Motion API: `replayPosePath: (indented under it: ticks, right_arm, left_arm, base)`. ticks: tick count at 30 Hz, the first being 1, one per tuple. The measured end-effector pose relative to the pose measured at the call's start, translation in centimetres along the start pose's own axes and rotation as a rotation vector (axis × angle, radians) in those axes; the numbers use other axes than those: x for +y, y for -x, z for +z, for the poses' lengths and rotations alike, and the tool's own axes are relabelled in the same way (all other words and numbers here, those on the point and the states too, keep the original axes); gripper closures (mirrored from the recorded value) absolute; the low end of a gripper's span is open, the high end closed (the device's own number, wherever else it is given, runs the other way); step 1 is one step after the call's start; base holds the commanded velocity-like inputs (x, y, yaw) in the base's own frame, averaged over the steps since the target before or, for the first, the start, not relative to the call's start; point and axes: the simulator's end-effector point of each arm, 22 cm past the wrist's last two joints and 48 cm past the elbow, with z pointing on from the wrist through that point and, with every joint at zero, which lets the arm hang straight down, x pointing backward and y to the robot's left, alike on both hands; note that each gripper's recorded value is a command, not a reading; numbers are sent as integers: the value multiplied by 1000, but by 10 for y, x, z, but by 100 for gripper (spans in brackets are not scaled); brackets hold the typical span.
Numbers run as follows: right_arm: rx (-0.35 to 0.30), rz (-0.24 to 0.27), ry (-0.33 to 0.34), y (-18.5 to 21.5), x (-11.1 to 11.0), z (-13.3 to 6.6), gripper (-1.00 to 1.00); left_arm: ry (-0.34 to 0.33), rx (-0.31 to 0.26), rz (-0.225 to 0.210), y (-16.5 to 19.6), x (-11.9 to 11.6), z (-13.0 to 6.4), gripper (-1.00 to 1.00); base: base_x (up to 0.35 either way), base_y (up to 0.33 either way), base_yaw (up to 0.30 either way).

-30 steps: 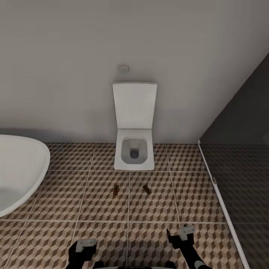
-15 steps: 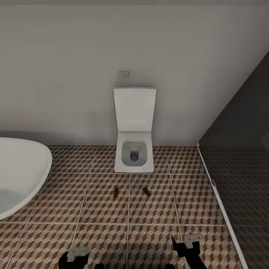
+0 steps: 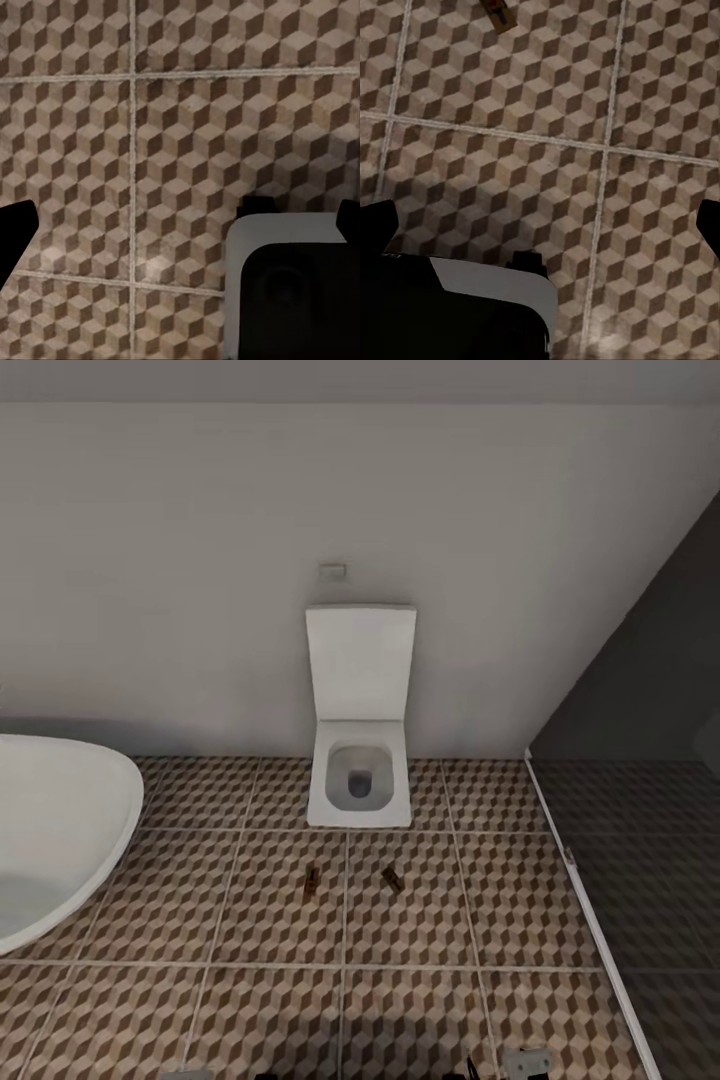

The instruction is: Take the four mousetraps from the cabinet in the bathroom and place them on the bathroom floor. Make sure all four end up on the same floor surface, and ensure that at least two of them are either under or directly next to the same bathroom sink.

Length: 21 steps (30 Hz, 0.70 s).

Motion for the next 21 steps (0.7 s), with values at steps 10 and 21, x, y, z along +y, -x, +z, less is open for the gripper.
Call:
replayPosePath:
  ticks: [10, 21]
  right_arm:
    - [54, 74, -48, -35, -6, -30, -100]
    - [77, 161, -107, -52, -15, -46, -100]
  left_arm:
    - [-7, 37, 4, -30, -3, -22, -100]
    - [-28, 32, -9, -29, -21, -30, -100]
  base:
    - [0, 0, 0]
    - [0, 0, 0]
